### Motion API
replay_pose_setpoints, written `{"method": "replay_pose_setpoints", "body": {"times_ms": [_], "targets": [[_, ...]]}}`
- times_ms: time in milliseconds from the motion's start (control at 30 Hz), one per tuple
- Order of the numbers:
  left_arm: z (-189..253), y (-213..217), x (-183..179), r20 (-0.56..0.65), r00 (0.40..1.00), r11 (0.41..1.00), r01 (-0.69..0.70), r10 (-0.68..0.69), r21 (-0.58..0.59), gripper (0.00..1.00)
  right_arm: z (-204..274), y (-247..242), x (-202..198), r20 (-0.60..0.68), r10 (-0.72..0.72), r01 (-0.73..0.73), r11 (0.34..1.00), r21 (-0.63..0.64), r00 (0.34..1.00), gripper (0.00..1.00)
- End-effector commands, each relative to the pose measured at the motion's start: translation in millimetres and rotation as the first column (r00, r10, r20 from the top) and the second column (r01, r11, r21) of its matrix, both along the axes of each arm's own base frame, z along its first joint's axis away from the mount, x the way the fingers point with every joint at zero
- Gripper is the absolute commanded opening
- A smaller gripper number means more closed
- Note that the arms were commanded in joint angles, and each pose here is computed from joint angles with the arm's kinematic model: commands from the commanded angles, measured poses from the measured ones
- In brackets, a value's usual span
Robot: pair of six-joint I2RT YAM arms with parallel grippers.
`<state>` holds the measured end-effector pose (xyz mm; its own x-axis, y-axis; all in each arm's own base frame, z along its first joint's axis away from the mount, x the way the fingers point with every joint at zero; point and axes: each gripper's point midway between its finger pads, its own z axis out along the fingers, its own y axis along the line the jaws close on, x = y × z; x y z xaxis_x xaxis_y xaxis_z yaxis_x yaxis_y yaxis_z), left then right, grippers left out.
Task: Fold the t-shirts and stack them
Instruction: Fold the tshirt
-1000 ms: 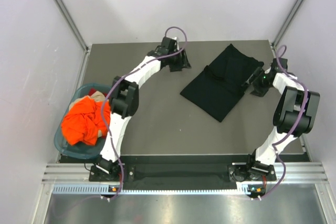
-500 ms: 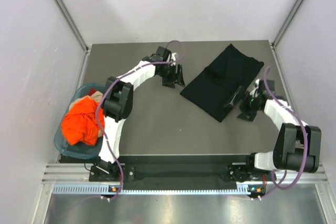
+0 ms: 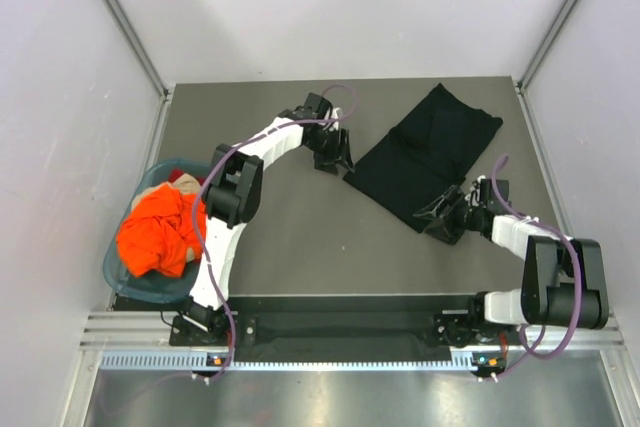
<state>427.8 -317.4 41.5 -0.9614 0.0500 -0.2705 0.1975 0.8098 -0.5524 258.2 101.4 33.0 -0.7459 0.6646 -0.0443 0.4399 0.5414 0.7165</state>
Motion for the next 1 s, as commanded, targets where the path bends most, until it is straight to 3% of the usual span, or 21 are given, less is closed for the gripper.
{"method": "replay_pose_setpoints", "body": {"times_ms": [0, 300, 400, 533, 633, 667, 767, 833, 967], "targets": [[-12.0, 0.3, -5.2, -0.035, 0.999, 0.999, 0.020, -0.019, 0.029, 0.59, -17.2, -8.4, 0.0, -0.017, -0.054, 0.053, 0.997, -0.063, 0.998, 0.62], [-19.4, -2.2, -18.1, -0.065, 0.996, 0.997, 0.069, -0.067, 0.037, 0.53, -29.1, -13.8, -13.3, -0.053, -0.071, 0.065, 0.993, -0.103, 0.996, 0.57], [-21.5, -5.2, -22.5, -0.071, 0.994, 0.996, 0.082, -0.079, 0.034, 0.46, -33.7, -13.6, -15.8, -0.061, -0.067, 0.060, 0.993, -0.104, 0.996, 0.53], [-23.3, -7.6, -21.9, -0.060, 0.996, 0.997, 0.072, -0.071, 0.021, 0.40, -36.9, -11.4, -16.2, -0.061, -0.056, 0.050, 0.994, -0.092, 0.997, 0.42], [-21.4, -6.4, -17.5, -0.041, 0.997, 0.998, 0.059, -0.058, 0.027, 0.26, -37.9, -10.3, -14.5, -0.064, -0.045, 0.039, 0.995, -0.091, 0.997, 0.27], [-20.8, -5.7, -16.3, -0.034, 0.998, 0.998, 0.056, -0.055, 0.031, 0.16, -38.7, -9.8, -14.2, -0.066, -0.035, 0.029, 0.995, -0.093, 0.997, 0.19], [-22.4, 0.6, -16.5, -0.032, 0.998, 0.997, 0.049, -0.048, 0.063, 0.00, -37.7, -5.2, -14.5, -0.075, 0.005, -0.012, 0.995, -0.097, 0.997, 0.09], [-24.4, 5.4, -21.1, -0.046, 0.998, 0.994, 0.056, -0.052, 0.090, 0.00, -35.4, -0.6, -13.0, -0.070, 0.039, -0.046, 0.993, -0.107, 0.997, 0.01], [-31.1, 27.2, -45.5, -0.063, 0.996, 0.986, 0.066, -0.057, 0.152, 0.00, -37.1, 13.2, -24.1, -0.085, 0.119, -0.128, 0.985, -0.115, 0.989, 0.00]]}}
